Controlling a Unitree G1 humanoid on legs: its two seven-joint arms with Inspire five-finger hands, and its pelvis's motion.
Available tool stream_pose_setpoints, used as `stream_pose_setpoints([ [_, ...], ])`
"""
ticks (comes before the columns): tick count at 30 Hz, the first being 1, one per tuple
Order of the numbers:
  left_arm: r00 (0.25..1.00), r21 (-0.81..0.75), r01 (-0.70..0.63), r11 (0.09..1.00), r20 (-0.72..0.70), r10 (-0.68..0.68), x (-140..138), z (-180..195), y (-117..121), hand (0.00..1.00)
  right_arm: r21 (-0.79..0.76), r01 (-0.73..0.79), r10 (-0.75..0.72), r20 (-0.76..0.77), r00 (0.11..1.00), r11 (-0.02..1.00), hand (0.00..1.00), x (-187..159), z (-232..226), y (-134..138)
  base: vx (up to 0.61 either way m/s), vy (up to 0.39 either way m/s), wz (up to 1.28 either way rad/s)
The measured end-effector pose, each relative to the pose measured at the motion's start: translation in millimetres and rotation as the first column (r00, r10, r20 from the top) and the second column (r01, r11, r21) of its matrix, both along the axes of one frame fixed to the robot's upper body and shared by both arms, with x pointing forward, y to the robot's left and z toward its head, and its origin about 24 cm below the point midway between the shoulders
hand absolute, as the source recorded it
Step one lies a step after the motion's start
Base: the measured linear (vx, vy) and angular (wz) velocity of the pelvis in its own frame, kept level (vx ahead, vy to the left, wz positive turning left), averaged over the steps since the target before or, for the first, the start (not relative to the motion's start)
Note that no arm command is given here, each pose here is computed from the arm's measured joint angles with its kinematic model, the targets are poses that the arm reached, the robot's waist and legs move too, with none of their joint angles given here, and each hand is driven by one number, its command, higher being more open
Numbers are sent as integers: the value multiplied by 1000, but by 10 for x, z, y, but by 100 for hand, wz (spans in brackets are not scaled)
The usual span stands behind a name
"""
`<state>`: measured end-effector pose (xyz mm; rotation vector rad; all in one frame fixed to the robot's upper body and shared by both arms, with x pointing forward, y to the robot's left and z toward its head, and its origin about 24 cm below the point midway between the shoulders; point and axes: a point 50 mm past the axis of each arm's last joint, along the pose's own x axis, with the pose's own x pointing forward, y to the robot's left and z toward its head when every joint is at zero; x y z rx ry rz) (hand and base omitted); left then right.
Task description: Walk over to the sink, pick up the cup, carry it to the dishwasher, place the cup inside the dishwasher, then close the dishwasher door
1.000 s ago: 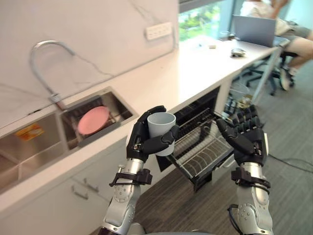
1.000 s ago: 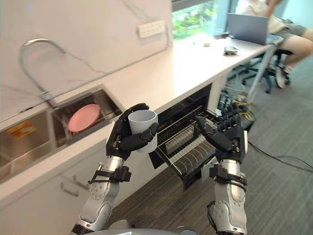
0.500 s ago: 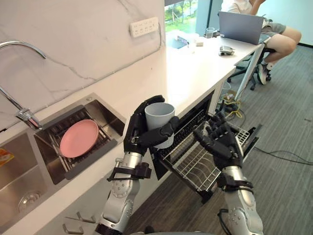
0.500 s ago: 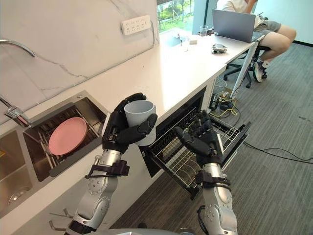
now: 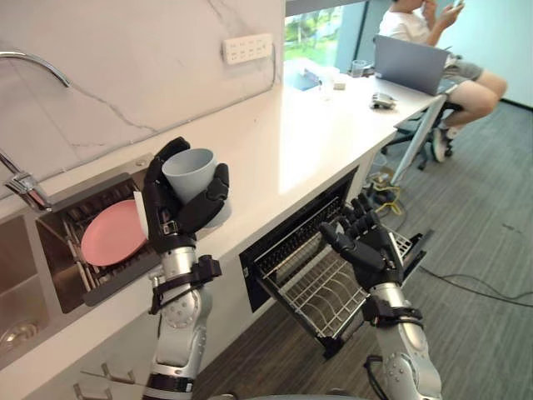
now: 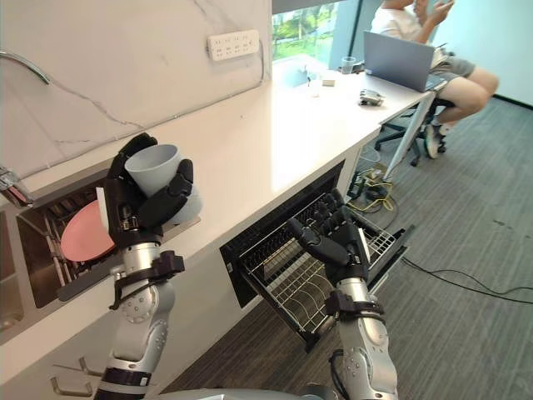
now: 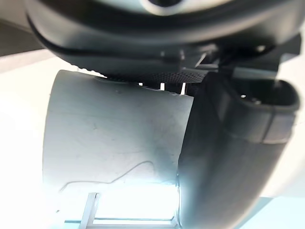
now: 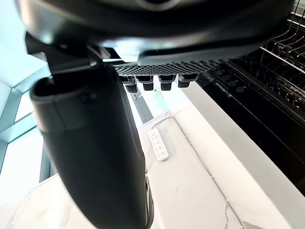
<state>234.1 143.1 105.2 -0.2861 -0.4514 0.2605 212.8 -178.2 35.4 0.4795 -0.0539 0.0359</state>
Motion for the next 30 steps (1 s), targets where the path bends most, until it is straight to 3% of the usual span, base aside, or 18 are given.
stream_pose_setpoints([
  [7,999,-1,49,999,-17,-49,11,-14,-94,0,65,-36,33,48,998,997,100,2,90,31,46,-36,-4],
  [13,997,66,79,995,-26,-78,16,-23,-147,0,226,-245,227,101,969,943,100,20,100,328,-20,25,3],
  [23,999,407,37,913,-17,-33,65,-58,-247,0,392,-446,373,251,893,804,100,134,265,492,-2,2,1],
  [30,996,583,51,811,31,-85,64,-10,-365,0,381,-473,420,217,881,795,100,152,216,514,-16,0,4],
])
